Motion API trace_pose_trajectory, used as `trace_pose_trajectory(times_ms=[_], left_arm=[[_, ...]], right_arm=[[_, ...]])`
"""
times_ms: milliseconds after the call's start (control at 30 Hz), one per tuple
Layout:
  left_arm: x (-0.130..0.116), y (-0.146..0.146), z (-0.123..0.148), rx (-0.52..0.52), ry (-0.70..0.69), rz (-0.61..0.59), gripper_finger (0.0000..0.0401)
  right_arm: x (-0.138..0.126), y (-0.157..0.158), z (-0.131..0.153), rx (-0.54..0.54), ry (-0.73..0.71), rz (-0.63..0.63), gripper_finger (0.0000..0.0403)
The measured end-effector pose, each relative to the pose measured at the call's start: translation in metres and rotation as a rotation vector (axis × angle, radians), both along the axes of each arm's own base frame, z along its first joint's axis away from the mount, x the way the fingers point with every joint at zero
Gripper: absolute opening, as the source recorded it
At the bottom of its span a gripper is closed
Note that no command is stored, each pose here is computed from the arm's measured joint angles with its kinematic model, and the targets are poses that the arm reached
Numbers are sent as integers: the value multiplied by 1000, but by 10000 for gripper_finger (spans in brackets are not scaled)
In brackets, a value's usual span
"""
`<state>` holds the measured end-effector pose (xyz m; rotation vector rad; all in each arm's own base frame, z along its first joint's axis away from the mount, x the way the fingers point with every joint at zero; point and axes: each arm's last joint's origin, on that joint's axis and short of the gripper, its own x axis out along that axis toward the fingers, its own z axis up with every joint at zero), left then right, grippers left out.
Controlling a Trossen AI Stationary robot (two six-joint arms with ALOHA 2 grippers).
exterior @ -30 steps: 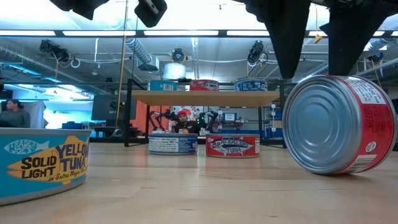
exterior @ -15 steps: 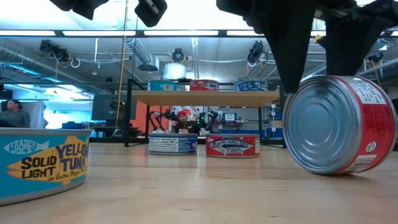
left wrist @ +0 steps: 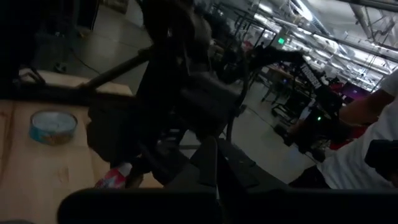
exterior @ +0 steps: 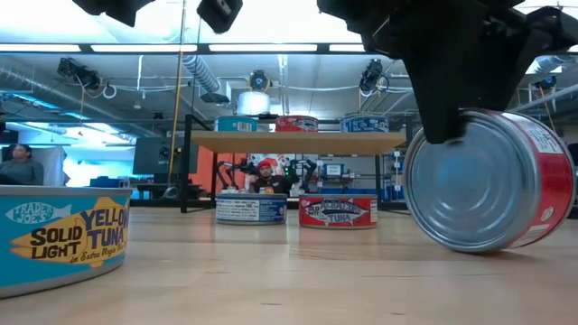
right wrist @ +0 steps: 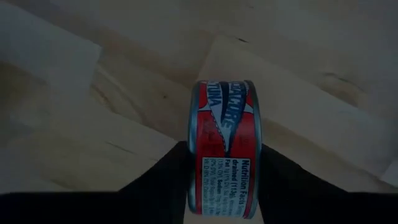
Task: Stack canned seafood by type on shelf
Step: Stack the top red tuna can on top of the other red tuna can on the shelf
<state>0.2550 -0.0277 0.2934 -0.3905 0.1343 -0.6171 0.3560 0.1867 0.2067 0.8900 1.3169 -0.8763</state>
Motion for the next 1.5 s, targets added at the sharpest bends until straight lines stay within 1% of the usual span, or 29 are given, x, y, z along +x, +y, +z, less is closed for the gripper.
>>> trace_pose_trajectory(times_ms=[100,200,333,433,567,700,867,933,1033,1100,1200,1233,1300,1367,1500], left_arm=[[-2,6,8,-6,-43,25,1],[-6,16,16,-22,-88,61,1],[-12,29,25,-42,-134,114,1],[-15,39,28,-41,-144,153,1],[-16,51,28,-40,-143,221,1],[-16,62,28,-42,-149,347,1],[-16,73,28,-53,-152,512,1],[-17,75,28,-56,-154,571,1],[-17,78,28,-56,-157,650,1],[-17,80,28,-62,-155,682,1],[-17,81,28,-68,-151,707,1],[-17,81,28,-68,-150,707,1],[-17,81,27,-69,-143,707,1],[-17,80,26,-88,-127,702,1],[-16,80,25,-113,-106,670,1]], right_arm=[[-2,-2,3,-7,10,38,147],[-6,-7,14,-4,2,75,147],[-14,-20,44,-9,-53,160,147],[-24,-38,72,-59,-99,246,147],[-44,-79,110,-169,-112,386,147],[-61,-131,143,-320,-123,556,147],[-74,-193,170,-528,-95,815,147],[-73,-217,176,-605,-75,919,147],[-66,-250,182,-736,-58,1035,147],[-59,-270,187,-833,-65,1078,147],[-45,-297,191,-968,-118,1112,147],[-40,-305,190,-997,-127,1128,147],[-29,-318,185,-1037,-150,1163,147],[-17,-329,175,-1050,-157,1195,147],[5,-344,147,-1038,-85,1282,147]])
